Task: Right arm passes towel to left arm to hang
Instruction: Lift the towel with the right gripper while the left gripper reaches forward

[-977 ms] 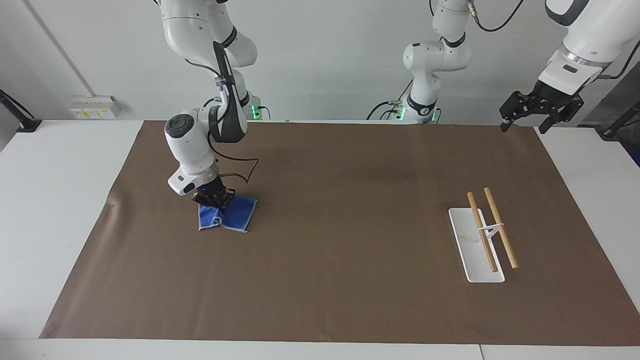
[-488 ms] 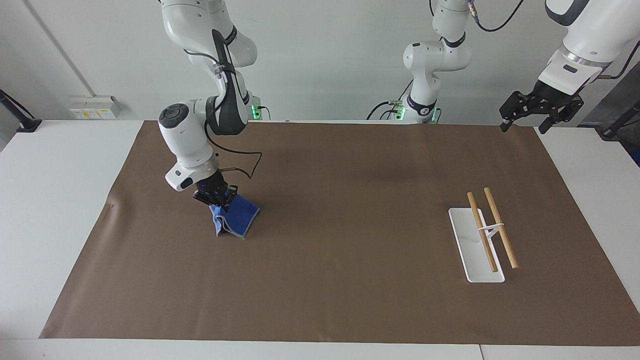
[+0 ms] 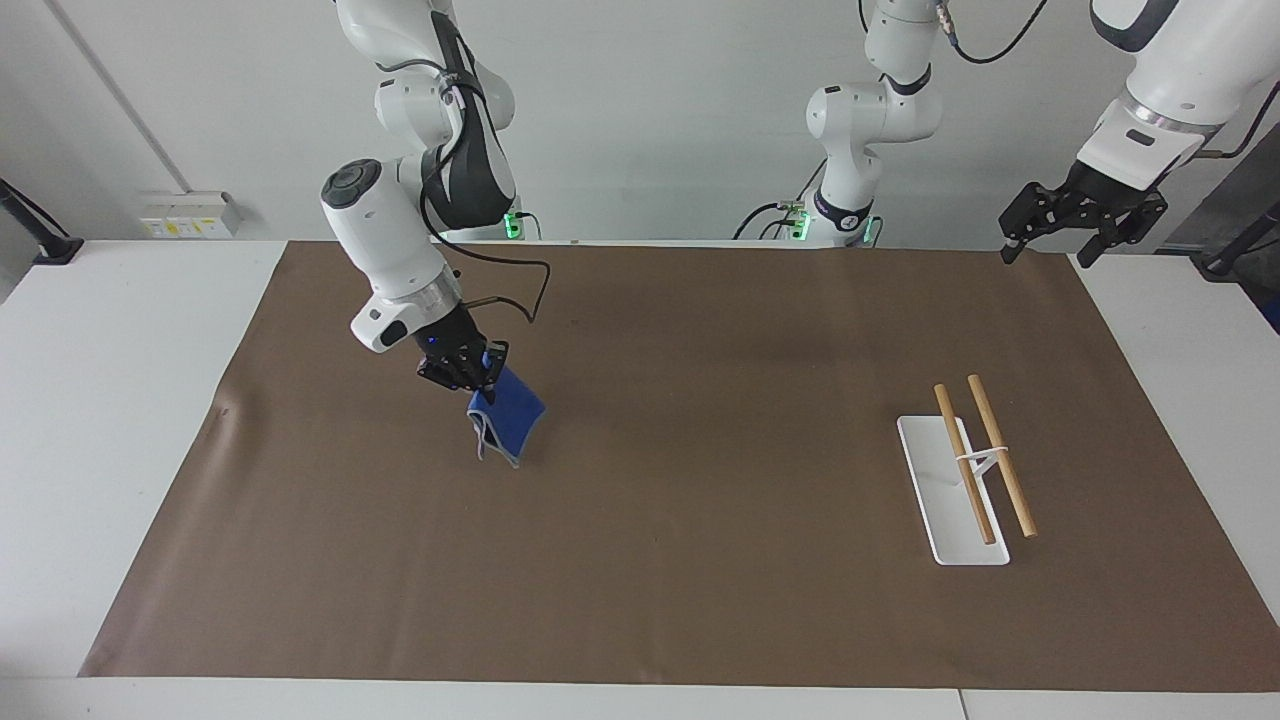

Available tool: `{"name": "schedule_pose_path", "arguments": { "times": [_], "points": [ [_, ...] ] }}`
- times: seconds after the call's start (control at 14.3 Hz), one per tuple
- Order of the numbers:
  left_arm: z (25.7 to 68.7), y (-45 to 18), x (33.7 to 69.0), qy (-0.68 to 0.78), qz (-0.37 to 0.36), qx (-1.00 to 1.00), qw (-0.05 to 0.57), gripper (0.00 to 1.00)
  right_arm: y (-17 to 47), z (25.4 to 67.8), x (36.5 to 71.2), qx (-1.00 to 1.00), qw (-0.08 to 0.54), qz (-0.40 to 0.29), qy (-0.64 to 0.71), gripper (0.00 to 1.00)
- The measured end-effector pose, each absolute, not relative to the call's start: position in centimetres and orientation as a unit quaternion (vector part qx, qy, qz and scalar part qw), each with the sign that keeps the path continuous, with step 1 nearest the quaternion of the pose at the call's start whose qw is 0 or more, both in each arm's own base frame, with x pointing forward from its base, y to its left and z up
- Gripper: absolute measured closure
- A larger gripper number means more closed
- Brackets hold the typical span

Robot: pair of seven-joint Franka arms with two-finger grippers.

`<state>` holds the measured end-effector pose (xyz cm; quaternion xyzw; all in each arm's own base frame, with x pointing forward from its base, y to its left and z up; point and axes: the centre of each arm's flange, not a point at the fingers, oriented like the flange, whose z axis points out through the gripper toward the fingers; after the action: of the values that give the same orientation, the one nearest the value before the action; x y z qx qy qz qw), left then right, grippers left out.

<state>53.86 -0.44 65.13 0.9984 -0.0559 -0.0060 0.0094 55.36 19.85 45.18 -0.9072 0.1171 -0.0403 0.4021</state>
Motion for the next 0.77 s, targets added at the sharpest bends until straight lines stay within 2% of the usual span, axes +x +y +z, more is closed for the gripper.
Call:
{"name": "schedule_pose_path", "arguments": {
  "times": [0.21,0.49,0.77],
  "points": [
    [65.1,-0.9,53.8,-0.059,-0.006,0.998,0.022,0.00,23.7,46.3,54.2,-0.865,0.481,-0.016,0.145,0.96],
    [63.7,-2.0,53.1,-0.007,-0.023,0.995,0.100,0.00,26.7,47.8,53.0,-0.798,0.576,-0.001,0.178,0.96],
    [60.9,-3.7,51.0,0.128,-0.054,0.976,0.170,0.00,30.2,48.4,51.1,-0.767,0.611,0.021,0.195,0.96]
  ]
}}
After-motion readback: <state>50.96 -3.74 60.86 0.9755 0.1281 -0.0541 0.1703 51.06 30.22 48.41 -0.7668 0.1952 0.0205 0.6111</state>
